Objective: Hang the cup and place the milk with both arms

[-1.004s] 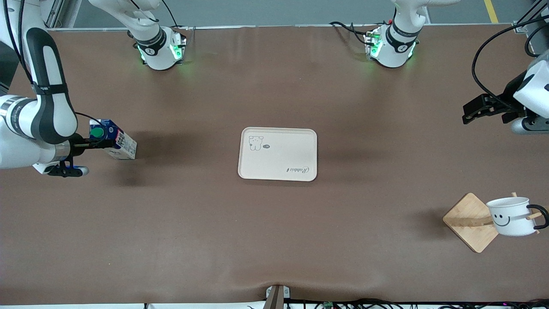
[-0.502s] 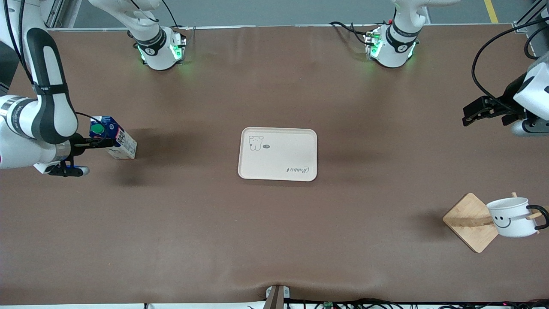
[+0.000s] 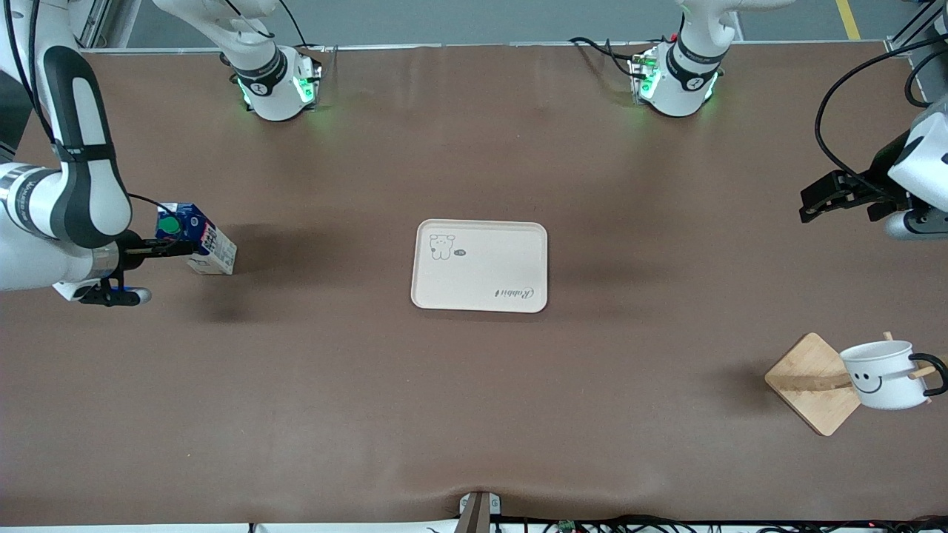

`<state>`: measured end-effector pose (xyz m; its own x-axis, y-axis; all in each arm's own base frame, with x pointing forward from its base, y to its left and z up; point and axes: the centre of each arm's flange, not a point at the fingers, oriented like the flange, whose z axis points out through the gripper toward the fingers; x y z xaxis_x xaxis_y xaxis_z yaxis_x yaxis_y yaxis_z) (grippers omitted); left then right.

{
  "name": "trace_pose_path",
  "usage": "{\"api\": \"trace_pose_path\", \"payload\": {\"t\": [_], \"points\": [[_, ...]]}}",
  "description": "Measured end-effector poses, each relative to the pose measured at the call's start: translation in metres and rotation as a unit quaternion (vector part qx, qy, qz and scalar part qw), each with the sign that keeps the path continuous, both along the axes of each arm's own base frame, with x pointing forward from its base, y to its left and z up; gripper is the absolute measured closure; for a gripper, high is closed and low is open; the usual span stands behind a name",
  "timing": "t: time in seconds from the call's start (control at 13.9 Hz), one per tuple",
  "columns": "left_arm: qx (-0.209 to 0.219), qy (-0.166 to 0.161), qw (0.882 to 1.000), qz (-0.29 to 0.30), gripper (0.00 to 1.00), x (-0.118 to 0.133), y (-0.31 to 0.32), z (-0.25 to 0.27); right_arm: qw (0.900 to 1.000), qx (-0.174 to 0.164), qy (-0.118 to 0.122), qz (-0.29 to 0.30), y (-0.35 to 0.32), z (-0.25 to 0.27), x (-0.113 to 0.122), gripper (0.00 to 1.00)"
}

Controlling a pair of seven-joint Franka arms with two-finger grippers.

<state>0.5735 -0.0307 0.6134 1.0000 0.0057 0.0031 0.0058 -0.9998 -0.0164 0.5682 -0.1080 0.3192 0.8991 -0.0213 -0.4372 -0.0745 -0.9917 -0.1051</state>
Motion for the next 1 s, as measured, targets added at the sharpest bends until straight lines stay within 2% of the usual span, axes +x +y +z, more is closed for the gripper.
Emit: {"api": "trace_pose_path", "payload": {"t": [0.14, 0.57, 0.72, 0.86, 0.93, 1.0], "points": [[0.000, -0.002, 1.000, 0.002, 0.00, 0.001, 0.002, 0.000, 1.000, -0.002, -0.017, 0.004, 0.001, 0.027, 0.014, 0.00], [0.000, -0.008, 1.000, 0.011, 0.00, 0.003, 0.012, -0.001, 0.993, -0.014, -0.112, 0.038, 0.032, 0.117, 0.063, 0.00], [0.000, -0.006, 1.000, 0.012, 0.00, 0.003, 0.014, -0.004, 0.988, -0.019, -0.147, 0.048, 0.043, 0.155, 0.075, 0.00], [0.000, -0.005, 1.000, 0.013, 0.00, 0.003, 0.015, -0.006, 0.978, -0.027, -0.198, 0.053, 0.049, 0.205, 0.086, 0.00], [0.000, -0.004, 1.000, 0.015, 0.00, 0.003, 0.017, -0.007, 0.974, -0.029, -0.216, 0.057, 0.052, 0.229, 0.087, 0.00], [0.000, -0.003, 1.000, 0.018, 0.00, 0.003, 0.020, -0.008, 0.972, -0.029, -0.224, 0.062, 0.059, 0.249, 0.085, 0.00]]}}
